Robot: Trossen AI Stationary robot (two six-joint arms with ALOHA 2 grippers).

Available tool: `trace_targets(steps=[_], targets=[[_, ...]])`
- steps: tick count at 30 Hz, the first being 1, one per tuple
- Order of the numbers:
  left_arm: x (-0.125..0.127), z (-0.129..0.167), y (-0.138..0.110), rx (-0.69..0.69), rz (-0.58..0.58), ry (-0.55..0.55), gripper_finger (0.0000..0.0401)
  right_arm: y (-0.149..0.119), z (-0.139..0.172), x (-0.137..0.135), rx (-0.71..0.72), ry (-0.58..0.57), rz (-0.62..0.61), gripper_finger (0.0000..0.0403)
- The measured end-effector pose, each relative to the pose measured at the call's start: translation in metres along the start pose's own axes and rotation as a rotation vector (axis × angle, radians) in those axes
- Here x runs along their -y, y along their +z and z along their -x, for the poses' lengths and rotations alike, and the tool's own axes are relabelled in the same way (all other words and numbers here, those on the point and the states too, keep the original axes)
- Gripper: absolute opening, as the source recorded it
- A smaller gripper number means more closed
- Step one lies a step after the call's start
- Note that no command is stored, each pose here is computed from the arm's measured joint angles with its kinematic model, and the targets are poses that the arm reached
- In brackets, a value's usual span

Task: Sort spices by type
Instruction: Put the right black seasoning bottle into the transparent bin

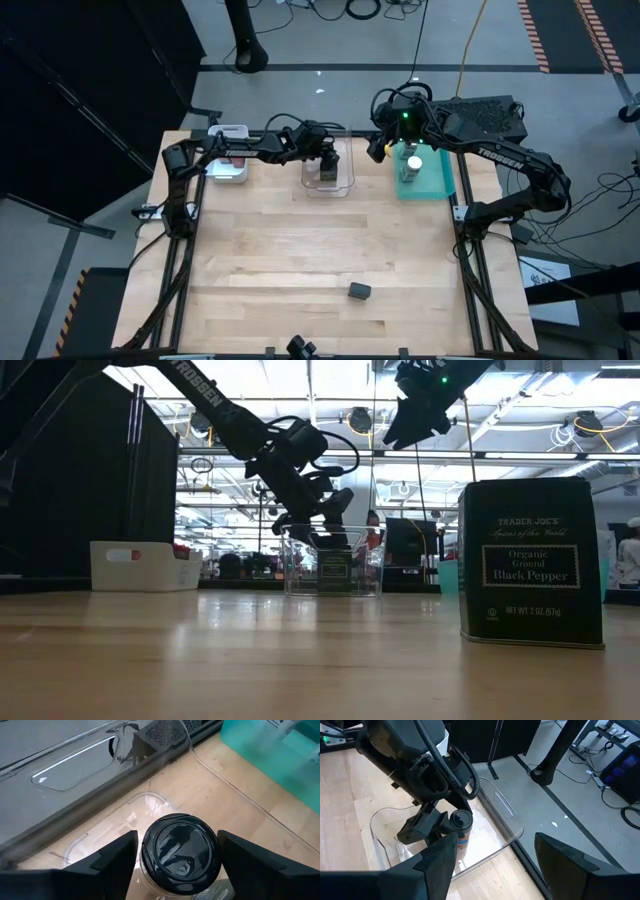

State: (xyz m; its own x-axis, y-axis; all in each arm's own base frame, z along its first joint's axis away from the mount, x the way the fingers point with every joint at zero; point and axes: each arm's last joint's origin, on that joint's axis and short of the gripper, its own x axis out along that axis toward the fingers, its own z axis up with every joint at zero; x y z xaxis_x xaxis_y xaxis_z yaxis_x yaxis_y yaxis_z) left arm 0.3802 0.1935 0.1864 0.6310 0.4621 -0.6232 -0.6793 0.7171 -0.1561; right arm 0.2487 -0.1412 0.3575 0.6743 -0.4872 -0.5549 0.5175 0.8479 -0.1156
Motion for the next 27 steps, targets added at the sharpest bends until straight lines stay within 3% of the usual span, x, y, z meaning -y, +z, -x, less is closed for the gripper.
trace_targets(steps=[27], targets=[[0.0043,0.0045,-0.0010,-0.016,-0.019,-0.004,0.0291,-0.0043,0.0000,-0.0018,-0.044,0.032,-0.030,0.0248]])
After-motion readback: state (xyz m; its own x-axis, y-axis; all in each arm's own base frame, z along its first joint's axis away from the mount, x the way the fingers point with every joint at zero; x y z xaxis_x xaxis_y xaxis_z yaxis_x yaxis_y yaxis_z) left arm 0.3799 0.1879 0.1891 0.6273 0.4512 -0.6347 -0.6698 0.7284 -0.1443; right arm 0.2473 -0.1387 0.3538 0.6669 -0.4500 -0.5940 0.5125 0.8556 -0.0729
